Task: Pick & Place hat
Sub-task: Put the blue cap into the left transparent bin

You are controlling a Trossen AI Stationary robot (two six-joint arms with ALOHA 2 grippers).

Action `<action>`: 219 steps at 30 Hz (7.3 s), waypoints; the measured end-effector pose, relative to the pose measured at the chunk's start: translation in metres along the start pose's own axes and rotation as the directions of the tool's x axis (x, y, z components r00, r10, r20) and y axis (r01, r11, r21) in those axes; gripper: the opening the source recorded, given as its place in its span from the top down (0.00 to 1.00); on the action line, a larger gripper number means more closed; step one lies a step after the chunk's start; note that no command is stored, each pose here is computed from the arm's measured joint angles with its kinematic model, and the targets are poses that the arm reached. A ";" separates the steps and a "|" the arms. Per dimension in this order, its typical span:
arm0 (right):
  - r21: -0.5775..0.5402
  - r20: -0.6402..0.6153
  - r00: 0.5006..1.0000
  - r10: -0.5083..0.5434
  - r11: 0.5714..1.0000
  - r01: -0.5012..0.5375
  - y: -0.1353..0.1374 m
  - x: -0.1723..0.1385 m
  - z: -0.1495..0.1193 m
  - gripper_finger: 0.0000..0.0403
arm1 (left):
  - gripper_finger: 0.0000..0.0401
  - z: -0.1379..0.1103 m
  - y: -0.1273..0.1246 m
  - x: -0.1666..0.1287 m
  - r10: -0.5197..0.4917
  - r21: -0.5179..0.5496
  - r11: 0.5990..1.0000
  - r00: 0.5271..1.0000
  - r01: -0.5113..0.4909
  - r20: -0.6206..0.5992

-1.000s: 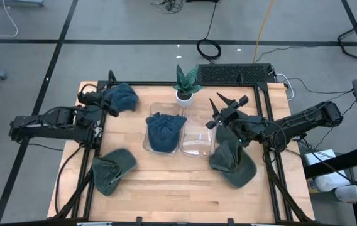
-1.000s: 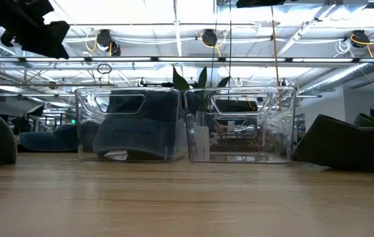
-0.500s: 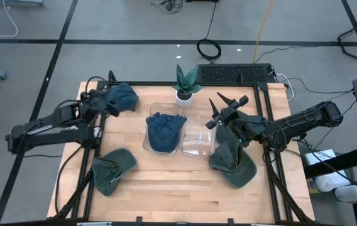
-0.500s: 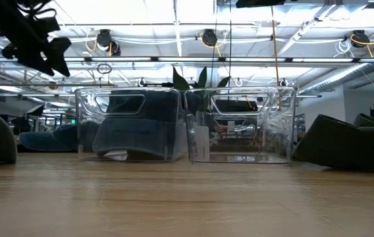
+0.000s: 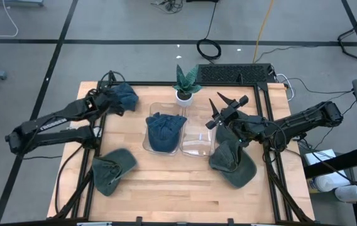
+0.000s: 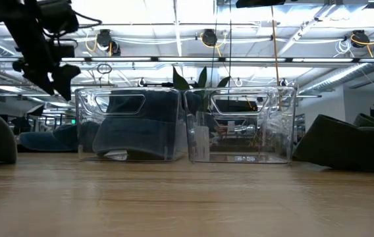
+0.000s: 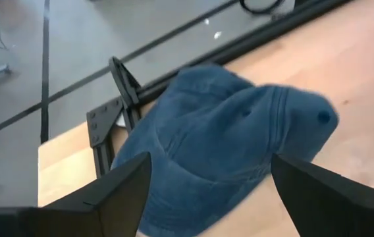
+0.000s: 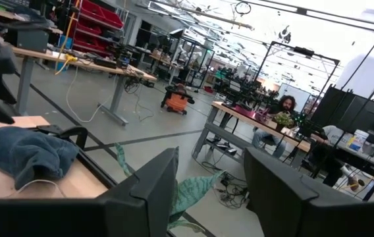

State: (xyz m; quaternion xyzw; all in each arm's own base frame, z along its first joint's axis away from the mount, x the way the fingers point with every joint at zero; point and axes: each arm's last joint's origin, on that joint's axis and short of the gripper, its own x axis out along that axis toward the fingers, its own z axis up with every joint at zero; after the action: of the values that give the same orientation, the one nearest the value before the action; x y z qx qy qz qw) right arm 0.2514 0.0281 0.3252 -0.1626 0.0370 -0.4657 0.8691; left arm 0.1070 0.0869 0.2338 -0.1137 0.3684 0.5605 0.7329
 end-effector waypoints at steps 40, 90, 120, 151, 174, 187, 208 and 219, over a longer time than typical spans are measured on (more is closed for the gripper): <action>-0.035 -0.021 1.000 0.016 0.999 -0.016 0.003 0.000 -0.005 0.60 | 0.63 0.012 -0.039 0.099 -0.073 0.213 0.970 0.972 0.121 -0.223; 0.140 0.071 0.960 0.272 0.950 -0.280 0.012 0.002 -0.007 0.54 | 1.00 0.044 -0.018 -0.048 -0.332 -0.025 0.909 0.762 0.415 0.555; 0.329 0.223 0.864 0.451 0.800 -0.502 0.030 0.007 -0.005 0.52 | 1.00 0.049 -0.062 -0.128 -0.291 0.037 0.865 0.440 0.501 0.850; 0.431 0.320 0.837 0.443 0.719 -0.545 0.067 0.032 -0.030 0.54 | 1.00 0.104 -0.178 -0.138 -0.322 0.189 0.917 0.373 0.350 0.870; 0.523 0.345 0.847 0.404 0.667 -0.531 0.061 0.038 -0.028 0.54 | 1.00 0.121 -0.210 -0.127 -0.346 0.197 0.896 0.349 0.398 0.871; 0.547 0.342 0.852 0.396 0.653 -0.524 0.057 0.045 -0.030 0.55 | 1.00 0.116 -0.215 -0.128 -0.407 0.250 0.870 0.335 0.424 0.850; 0.516 0.260 0.868 0.423 0.699 -0.495 0.062 0.046 -0.038 0.94 | 1.00 0.110 -0.220 -0.131 -0.475 0.318 0.840 0.314 0.439 0.822; 0.458 0.208 0.856 0.473 0.726 -0.513 0.064 0.039 -0.040 0.99 | 0.88 0.103 -0.222 -0.126 -0.533 0.395 0.835 0.388 0.382 0.752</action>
State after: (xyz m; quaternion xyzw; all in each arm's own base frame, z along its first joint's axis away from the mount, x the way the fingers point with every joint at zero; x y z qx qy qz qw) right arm 0.3159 0.0195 0.2704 0.0647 -0.0759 -0.2047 0.9737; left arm 0.3382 -0.0231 0.3350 0.1305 -0.0332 0.2881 0.9481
